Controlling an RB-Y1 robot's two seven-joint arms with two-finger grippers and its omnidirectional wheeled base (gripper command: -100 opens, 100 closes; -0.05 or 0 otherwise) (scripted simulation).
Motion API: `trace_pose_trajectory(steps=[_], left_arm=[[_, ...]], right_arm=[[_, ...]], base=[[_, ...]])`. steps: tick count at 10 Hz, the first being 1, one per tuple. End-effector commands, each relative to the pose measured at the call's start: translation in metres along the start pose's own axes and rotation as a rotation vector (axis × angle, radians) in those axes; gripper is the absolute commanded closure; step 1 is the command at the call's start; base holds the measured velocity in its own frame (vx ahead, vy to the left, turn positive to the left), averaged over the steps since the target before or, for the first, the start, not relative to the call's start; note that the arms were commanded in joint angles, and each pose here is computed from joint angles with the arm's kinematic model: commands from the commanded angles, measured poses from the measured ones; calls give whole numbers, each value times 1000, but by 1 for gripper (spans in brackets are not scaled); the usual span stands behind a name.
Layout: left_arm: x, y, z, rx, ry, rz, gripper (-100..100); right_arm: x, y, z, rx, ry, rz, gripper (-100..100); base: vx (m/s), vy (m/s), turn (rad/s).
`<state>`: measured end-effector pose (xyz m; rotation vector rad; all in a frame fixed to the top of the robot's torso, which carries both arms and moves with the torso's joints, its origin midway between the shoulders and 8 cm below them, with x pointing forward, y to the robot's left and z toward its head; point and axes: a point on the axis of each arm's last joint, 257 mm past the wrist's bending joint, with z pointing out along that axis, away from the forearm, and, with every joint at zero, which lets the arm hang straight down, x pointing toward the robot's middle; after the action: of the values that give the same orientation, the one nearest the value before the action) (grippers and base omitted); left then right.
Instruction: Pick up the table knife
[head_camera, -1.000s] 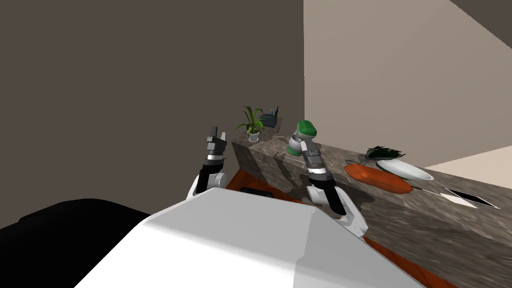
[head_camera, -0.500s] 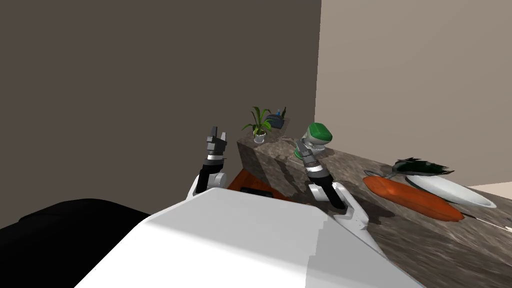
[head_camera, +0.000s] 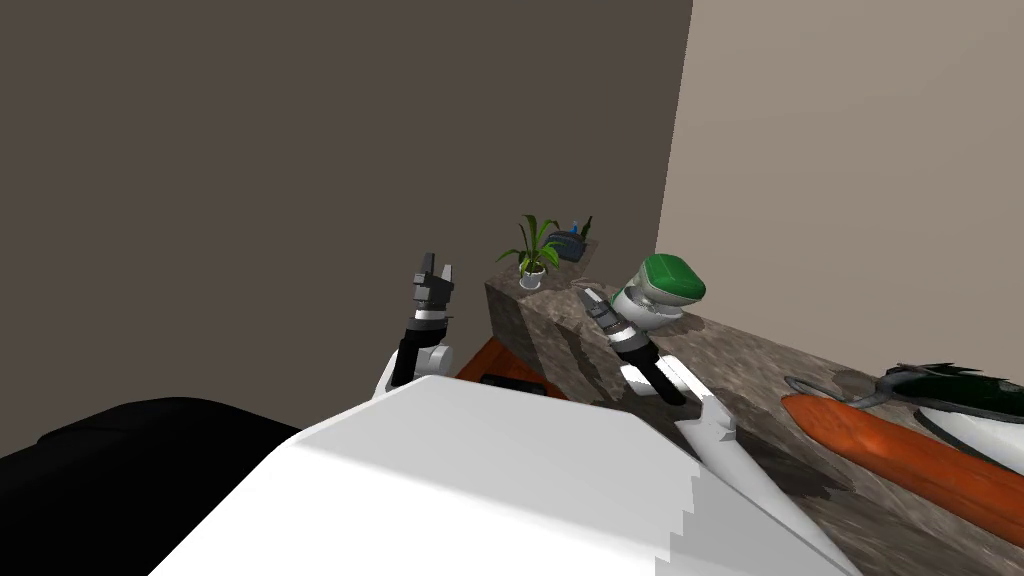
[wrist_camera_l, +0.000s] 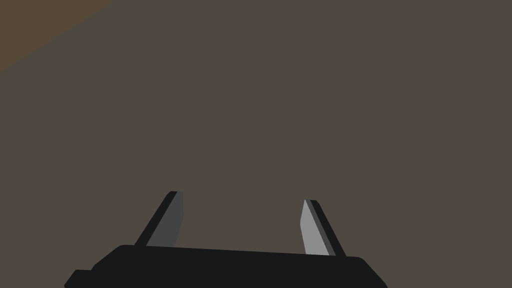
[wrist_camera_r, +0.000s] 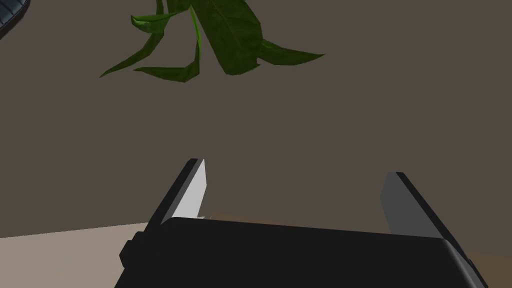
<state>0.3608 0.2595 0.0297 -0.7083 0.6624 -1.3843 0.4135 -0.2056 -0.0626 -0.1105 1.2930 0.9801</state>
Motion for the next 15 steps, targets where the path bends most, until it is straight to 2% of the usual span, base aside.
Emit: trace_pose_trajectory(steps=[1,3,4,6,7,9,10,12,13,15], left_arm=[[0,0,0,0,0,0,0],[0,0,0,0,0,0,0],[0,0,0,0,0,0,0],[0,0,0,0,0,0,0],[0,0,0,0,0,0,0],[0,0,0,0,0,0,0],[0,0,0,0,0,0,0],[0,0,0,0,0,0,0],[0,0,0,0,0,0,0],[0,0,0,0,0,0,0]], right_arm=[[7,-5,-4,3,45,-33,-100],[31,-20,-12,9,149,-101,-100],[32,-24,-15,15,161,-108,-100],[57,-43,-30,25,274,-167,-100],[57,-47,-33,32,285,-173,-100],[82,-67,-56,47,403,-221,-100],[82,-71,-59,54,415,-229,-100],[104,-94,-90,78,535,-267,-100],[102,-96,-92,78,547,-277,-100],[117,-117,-128,98,671,-317,-100]], base=[[28,-31,82],[15,-36,183],[6,-45,114],[-7,-64,176],[-12,-72,98],[-18,-89,175],[-30,-83,86],[-29,-93,149],[-34,-83,75],[-56,-93,155]])
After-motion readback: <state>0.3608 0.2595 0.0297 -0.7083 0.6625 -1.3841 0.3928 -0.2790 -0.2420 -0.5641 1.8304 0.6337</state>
